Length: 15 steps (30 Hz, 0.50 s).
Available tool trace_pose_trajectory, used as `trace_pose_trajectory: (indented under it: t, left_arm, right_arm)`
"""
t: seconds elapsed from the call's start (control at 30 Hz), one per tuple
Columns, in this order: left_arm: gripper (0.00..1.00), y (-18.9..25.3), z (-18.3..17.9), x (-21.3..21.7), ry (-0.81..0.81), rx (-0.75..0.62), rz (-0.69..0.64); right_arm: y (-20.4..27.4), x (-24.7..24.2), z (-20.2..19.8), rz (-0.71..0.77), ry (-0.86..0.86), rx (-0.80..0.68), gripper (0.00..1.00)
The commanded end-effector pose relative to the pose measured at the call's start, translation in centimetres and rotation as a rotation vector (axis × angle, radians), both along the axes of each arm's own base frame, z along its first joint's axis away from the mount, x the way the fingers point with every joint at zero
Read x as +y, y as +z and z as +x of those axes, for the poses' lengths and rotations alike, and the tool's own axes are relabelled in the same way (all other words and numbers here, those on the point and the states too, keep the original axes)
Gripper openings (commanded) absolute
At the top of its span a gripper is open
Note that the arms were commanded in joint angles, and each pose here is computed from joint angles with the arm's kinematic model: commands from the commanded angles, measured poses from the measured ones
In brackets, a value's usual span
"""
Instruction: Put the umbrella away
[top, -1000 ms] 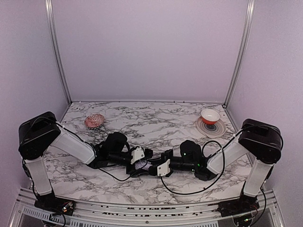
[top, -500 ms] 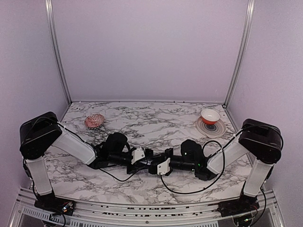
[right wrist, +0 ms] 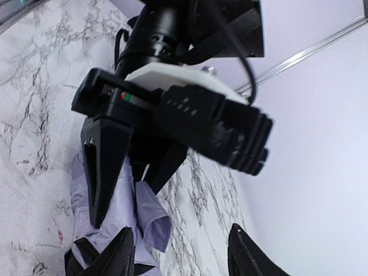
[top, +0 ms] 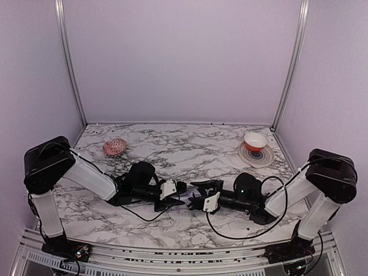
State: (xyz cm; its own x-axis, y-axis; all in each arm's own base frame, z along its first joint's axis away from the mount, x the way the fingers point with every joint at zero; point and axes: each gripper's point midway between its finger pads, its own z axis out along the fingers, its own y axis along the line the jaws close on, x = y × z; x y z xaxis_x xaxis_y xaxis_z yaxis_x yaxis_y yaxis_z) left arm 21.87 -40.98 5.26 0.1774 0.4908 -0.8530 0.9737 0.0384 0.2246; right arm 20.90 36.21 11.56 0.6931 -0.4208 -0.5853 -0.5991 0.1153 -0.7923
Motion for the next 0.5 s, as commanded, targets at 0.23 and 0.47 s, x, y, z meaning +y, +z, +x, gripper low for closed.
trace_pose_trajectory:
  t: [0.23,0.47]
  left_arm:
    - [0.0,-1.7,0.1,0.8,0.019,-0.01,0.067]
    - [0.0,-1.5,0.1,0.9,0.018,-0.015,0.068]
  right_arm:
    - [7.0,-3.1,2.6,0.376,-0.118,0.448,0.61]
    - [5.5,-5.2,11.1,0.392,-0.379,1.236,0.43]
